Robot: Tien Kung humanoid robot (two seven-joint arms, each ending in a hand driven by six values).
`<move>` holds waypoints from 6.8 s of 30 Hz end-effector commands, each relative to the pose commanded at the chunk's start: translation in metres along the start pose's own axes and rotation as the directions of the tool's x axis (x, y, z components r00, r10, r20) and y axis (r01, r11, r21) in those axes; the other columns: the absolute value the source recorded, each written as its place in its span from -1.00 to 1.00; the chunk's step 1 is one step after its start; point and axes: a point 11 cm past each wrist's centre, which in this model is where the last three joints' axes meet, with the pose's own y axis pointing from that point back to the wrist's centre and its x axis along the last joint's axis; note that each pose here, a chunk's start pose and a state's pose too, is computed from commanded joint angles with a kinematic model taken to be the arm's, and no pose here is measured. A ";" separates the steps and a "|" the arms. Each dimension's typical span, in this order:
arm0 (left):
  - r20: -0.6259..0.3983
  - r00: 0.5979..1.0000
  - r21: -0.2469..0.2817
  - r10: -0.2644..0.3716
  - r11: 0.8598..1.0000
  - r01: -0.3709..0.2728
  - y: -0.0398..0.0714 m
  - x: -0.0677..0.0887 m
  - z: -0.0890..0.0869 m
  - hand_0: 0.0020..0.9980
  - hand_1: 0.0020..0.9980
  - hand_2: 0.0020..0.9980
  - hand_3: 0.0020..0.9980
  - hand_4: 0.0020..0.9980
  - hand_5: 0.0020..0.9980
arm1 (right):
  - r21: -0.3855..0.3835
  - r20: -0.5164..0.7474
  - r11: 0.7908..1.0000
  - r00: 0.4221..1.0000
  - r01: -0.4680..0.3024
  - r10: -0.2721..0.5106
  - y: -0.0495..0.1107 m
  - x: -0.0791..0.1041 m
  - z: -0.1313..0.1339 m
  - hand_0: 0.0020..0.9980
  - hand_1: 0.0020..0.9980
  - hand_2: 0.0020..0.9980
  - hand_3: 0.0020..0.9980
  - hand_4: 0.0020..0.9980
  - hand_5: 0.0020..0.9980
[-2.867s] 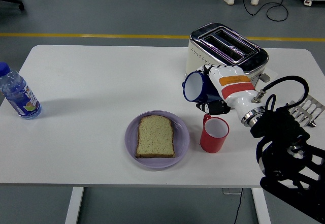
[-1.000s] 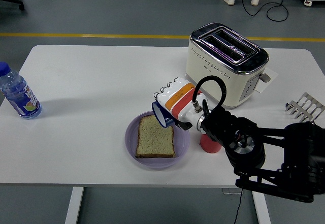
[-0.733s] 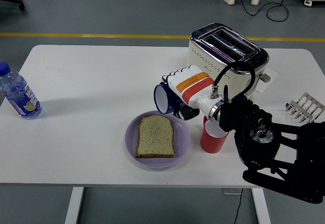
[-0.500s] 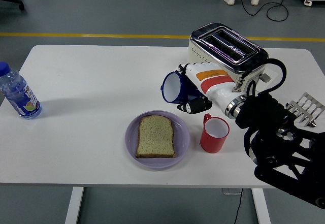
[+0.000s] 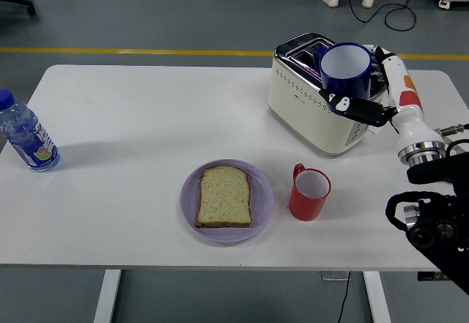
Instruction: Pick up the cup,pour liquid into bread,place the cup on the desk
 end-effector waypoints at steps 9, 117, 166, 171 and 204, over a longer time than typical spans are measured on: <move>0.013 1.000 -0.001 0.001 1.000 -0.001 0.000 0.000 0.000 0.27 0.29 0.31 0.01 -0.52 0.71 | 0.002 0.199 0.990 0.970 -0.141 0.138 0.009 0.035 0.038 -0.05 -0.04 0.18 0.24 0.19 -1.00; 0.010 1.000 -0.015 -0.005 1.000 0.005 0.001 -0.003 0.008 0.27 0.30 0.31 0.01 -0.52 0.71 | -0.355 0.071 0.932 0.992 -0.070 0.101 0.088 -0.014 0.250 0.63 0.34 0.65 0.96 0.86 -0.79; 0.017 1.000 -0.015 -0.002 1.000 0.003 0.001 -0.002 0.007 0.27 0.29 0.31 0.01 -0.52 0.71 | -0.259 0.564 0.941 0.756 -0.220 0.332 0.056 0.075 0.154 0.47 0.25 0.31 0.18 0.09 -0.86; 0.024 1.000 -0.011 -0.002 1.000 0.002 0.000 -0.002 0.005 0.27 0.29 0.31 0.01 -0.52 0.71 | -0.281 0.730 0.934 0.582 -0.221 0.358 0.055 0.090 0.158 0.43 0.22 0.29 0.18 0.09 -0.78; 0.016 1.000 -0.020 -0.005 1.000 0.006 0.001 -0.003 0.011 0.27 0.29 0.31 0.01 -0.52 0.71 | -0.514 0.844 0.852 0.118 -0.101 0.523 0.069 0.095 0.208 0.33 0.15 0.25 0.18 0.10 -0.70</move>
